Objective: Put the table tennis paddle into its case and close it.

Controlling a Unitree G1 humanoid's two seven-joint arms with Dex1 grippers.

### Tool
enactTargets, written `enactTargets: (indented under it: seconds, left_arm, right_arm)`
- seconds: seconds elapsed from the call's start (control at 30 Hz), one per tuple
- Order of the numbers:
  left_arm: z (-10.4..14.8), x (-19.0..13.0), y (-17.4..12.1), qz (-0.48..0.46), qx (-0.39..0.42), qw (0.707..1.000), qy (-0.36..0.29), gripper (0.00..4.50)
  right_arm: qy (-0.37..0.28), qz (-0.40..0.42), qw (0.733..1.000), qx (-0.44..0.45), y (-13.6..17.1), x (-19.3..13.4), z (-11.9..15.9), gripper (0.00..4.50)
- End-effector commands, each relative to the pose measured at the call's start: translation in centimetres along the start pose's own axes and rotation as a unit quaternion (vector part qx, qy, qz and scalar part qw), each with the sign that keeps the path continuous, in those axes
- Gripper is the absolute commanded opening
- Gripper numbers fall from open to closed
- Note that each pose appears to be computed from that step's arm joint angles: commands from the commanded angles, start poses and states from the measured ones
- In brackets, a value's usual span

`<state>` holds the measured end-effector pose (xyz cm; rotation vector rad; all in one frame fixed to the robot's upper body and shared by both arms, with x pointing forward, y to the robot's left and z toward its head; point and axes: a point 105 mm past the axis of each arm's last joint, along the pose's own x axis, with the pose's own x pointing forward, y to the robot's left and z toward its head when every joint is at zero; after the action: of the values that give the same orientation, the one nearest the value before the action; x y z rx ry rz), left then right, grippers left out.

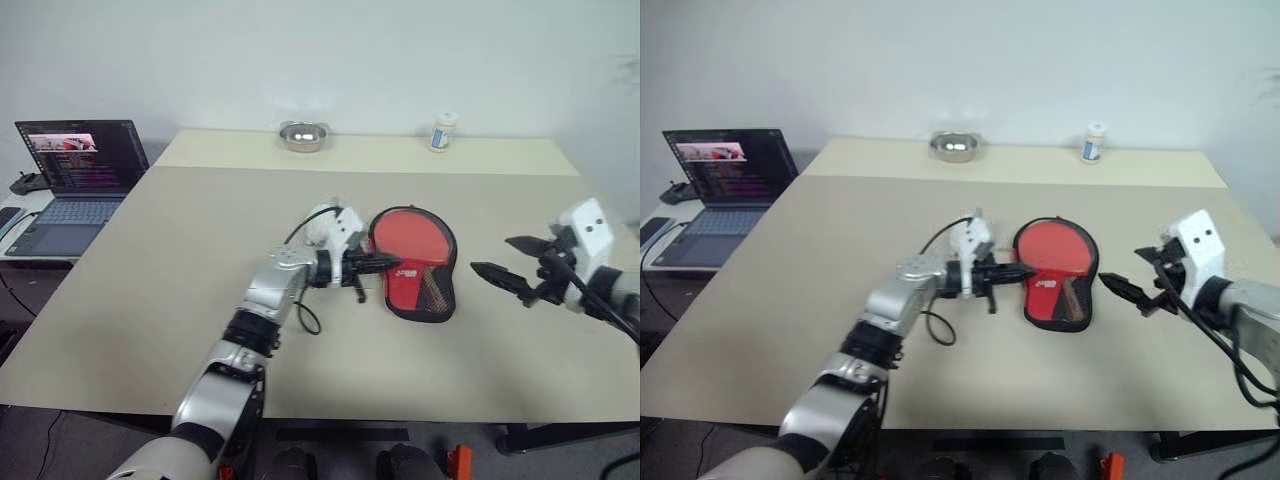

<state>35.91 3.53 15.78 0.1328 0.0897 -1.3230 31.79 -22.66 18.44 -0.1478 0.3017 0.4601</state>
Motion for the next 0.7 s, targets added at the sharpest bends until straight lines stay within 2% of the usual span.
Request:
enactTargets:
  seconds: [0.03, 0.2, 0.33, 0.57, 0.7]
  left_arm:
    - [2.3, -2.0, -0.7, -0.018, 0.022, 0.999, -0.026, 0.01]
    - [3.3, -4.8, -1.2, -0.014, 0.015, 0.999, -0.036, 0.01]
    - [3.7, -5.8, -1.7, -0.011, 0.012, 0.999, -0.037, 0.01]
    - [4.9, -6.6, -2.3, -0.02, 0.028, 0.999, -0.042, 0.01]
    - [5.3, -6.8, -2.0, -0.014, 0.034, 0.998, -0.04, 0.01]
  right_arm:
    - [-0.001, -0.03, 1.0, 0.004, -1.8, 2.0, -0.2, 4.5]
    - [0.019, -0.057, 0.997, 0.038, -3.3, 5.5, -1.8, 4.5]
    - [0.039, -0.064, 0.996, 0.054, -3.8, 7.1, -3.0, 4.5]
    - [0.069, -0.03, 0.995, 0.068, -2.4, 8.4, -4.9, 4.5]
    - [0.068, -0.02, 0.995, 0.071, -1.8, 9.2, -4.8, 4.5]
